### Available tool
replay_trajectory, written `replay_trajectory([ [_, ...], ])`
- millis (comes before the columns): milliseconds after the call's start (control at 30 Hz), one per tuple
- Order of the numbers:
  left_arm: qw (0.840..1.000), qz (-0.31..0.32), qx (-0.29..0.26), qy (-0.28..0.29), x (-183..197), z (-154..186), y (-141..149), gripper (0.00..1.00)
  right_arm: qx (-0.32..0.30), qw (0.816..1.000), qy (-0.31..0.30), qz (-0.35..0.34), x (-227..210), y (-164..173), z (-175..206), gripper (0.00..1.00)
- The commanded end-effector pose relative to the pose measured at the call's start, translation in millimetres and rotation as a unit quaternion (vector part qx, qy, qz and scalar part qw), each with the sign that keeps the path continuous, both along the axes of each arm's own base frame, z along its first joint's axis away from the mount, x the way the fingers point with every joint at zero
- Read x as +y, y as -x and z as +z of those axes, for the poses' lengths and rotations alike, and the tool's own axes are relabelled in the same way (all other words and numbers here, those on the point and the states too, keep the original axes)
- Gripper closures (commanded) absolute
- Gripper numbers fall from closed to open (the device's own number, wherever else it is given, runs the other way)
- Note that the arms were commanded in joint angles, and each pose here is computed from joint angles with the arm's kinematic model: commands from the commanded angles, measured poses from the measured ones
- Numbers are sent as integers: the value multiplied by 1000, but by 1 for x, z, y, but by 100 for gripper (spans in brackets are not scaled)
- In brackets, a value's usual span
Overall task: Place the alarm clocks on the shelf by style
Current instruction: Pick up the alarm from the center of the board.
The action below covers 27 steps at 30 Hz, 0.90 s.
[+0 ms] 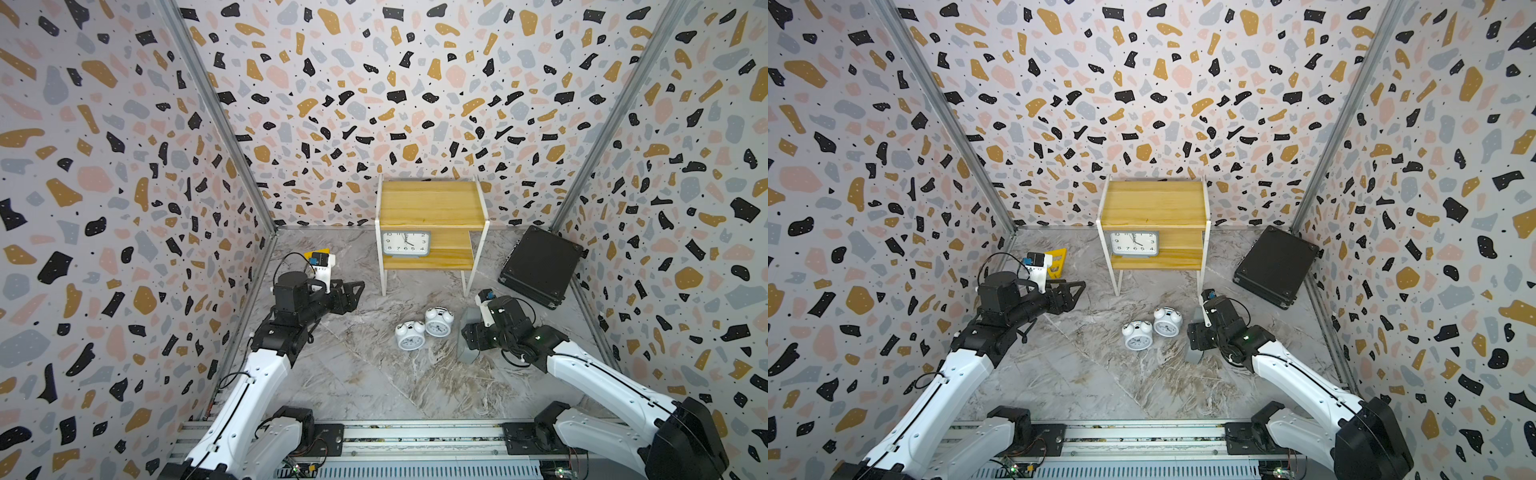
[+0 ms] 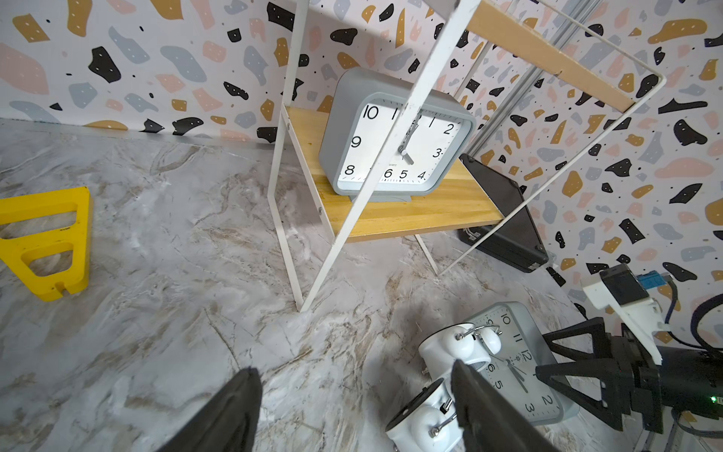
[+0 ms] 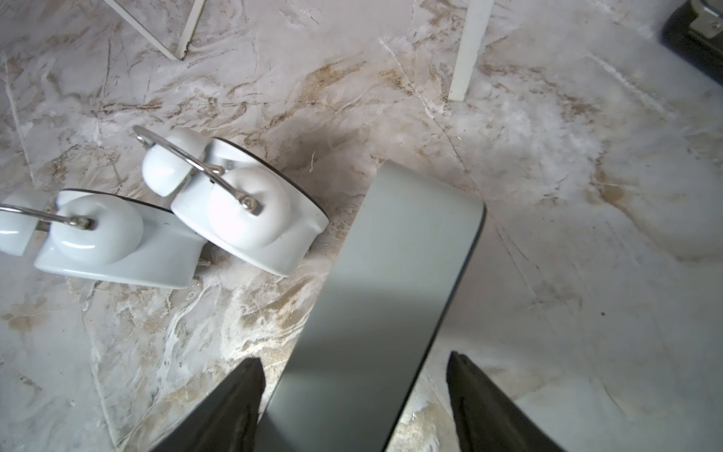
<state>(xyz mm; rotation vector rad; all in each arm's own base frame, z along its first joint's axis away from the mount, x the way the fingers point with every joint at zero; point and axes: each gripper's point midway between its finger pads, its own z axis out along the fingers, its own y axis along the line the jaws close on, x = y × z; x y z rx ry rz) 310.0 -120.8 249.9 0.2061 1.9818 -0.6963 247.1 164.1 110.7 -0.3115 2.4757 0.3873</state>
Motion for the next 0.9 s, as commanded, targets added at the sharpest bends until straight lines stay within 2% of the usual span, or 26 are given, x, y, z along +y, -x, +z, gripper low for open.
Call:
replay_trajectory([
  [0,1000,-13,-18,-2,-4,7,0,20,-9,1000,10,-8,-1,-5,7,22],
  [133,1000,-14,-17,-3,-4,6,0,20,-1,1000,21,-13,-3,-6,0,27],
  [533,1000,-19,-12,-1,-6,3,1,21,-15,999,51,0,-11,-3,10,67],
  [733,999,-39,-19,8,-12,6,3,21,-47,997,60,17,-16,-1,30,75],
  [867,998,-49,-24,12,-16,9,4,22,-72,995,67,16,-22,0,45,76],
])
